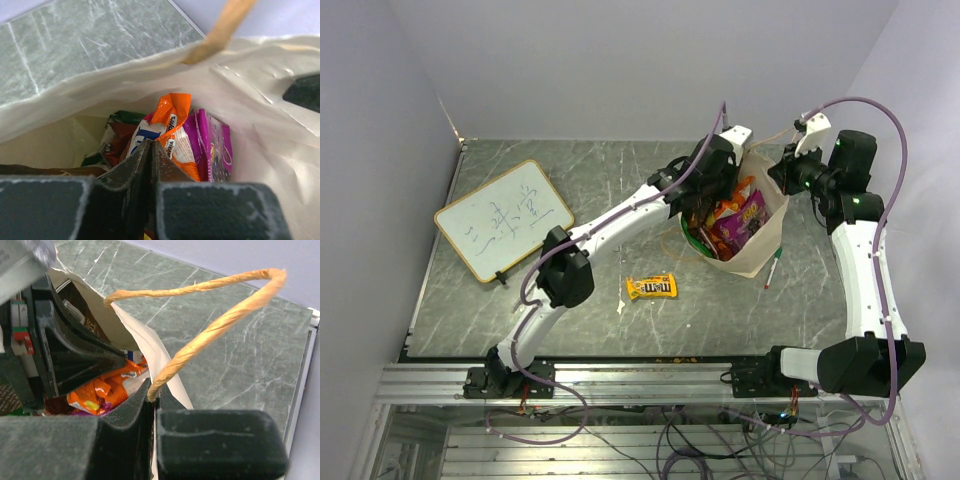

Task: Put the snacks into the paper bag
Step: Place the snack in the paper bag, then pick up the snack from the center of the board.

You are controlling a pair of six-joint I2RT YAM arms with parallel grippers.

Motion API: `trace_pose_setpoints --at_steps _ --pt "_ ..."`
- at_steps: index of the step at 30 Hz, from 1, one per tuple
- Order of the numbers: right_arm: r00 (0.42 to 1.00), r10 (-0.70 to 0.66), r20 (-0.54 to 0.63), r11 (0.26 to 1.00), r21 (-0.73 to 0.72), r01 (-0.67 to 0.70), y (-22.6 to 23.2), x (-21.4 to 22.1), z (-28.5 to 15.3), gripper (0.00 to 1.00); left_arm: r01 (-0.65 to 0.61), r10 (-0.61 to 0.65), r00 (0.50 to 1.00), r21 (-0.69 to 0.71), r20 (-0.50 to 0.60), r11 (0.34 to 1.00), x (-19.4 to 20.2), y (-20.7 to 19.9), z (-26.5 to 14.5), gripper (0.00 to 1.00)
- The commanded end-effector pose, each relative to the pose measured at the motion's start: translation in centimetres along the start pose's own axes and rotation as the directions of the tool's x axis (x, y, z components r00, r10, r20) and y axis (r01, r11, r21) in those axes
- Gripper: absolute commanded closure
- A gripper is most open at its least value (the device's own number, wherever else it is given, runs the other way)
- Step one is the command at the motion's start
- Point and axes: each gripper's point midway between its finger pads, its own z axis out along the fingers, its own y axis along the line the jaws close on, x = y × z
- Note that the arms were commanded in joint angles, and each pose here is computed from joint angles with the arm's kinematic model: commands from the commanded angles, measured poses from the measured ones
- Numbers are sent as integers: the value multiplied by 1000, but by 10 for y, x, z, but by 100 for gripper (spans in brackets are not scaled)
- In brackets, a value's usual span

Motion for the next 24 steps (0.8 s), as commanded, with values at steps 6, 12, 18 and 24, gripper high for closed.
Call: trace_pose_setpoints --at_steps 6,12,18,24 --pt "998 -37 59 999 31 35 -9 -26 -3 100 -93 98 995 199 -15 976 -15 -38 -38 70" --pt "998 -36 56 998 43 34 -13 -26 0 100 -154 141 988 321 64 935 -53 -63 -89 59" --pt "996 -51 71 998 34 49 -13 -30 3 100 -276 243 960 339 135 899 -72 -65 -132 49" --pt "995 -59 76 998 31 56 -15 -28 8 100 -433 417 901 239 116 869 -63 -33 -167 45"
